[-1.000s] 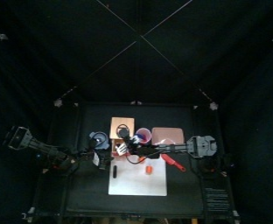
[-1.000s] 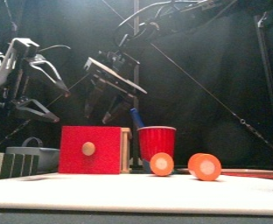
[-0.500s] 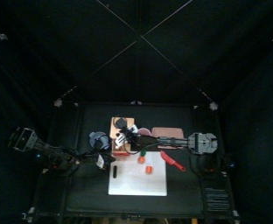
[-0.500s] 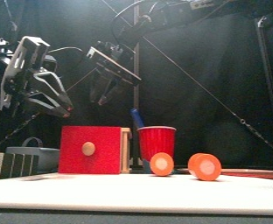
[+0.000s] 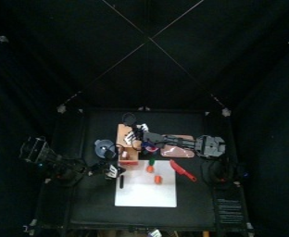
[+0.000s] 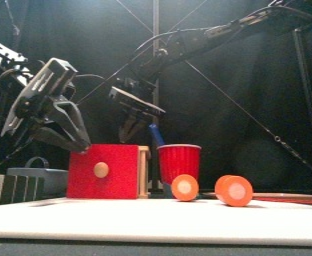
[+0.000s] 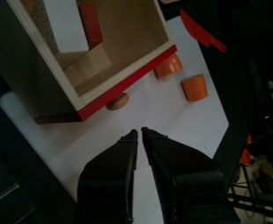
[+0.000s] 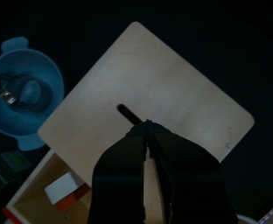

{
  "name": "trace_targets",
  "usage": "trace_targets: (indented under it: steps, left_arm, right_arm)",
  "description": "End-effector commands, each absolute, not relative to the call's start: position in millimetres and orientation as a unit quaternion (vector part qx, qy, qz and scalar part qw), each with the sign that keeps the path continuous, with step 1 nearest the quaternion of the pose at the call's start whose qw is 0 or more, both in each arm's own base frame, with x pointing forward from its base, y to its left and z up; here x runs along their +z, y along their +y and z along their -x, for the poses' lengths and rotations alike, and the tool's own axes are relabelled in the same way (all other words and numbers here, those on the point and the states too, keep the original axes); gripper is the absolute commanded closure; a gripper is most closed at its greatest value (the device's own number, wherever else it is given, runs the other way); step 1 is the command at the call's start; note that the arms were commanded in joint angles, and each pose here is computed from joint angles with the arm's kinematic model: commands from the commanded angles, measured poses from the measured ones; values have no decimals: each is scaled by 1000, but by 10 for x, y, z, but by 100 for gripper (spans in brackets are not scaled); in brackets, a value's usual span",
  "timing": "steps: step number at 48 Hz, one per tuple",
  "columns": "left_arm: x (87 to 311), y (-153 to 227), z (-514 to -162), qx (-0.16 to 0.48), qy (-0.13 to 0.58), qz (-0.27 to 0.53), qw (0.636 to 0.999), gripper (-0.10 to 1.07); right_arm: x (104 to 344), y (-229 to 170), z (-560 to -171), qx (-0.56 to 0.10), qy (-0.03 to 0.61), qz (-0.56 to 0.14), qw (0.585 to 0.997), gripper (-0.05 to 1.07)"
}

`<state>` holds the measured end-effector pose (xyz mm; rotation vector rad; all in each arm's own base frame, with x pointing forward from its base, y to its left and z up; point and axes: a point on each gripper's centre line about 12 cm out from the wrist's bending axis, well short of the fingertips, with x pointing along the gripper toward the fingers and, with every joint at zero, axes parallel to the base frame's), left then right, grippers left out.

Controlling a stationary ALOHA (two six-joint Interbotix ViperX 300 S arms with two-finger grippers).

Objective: Close drawer

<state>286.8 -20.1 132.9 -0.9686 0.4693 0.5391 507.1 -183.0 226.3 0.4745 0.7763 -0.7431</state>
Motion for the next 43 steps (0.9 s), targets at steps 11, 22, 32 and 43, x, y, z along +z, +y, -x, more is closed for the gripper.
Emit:
trace_targets:
  steps: [11,22,32,43]
  left_arm:
    - [1229,-92,-2966,290,219,466,807,40]
    - [1171,5,-2971,308,218,464,801,40]
    - [1169,62,-2971,316,214,465,799,40]
    - [1147,147,-2978,328,210,464,796,40]
  right_arm:
    - [2411,-1944,-5031,-357,349,-224,837,58]
    - [2242,-1961,-4992,-362,367,-226,826,58]
    - [2121,-1955,-4964,-363,380,-229,819,58]
    - [2086,-1951,-4948,-363,384,-233,816,58]
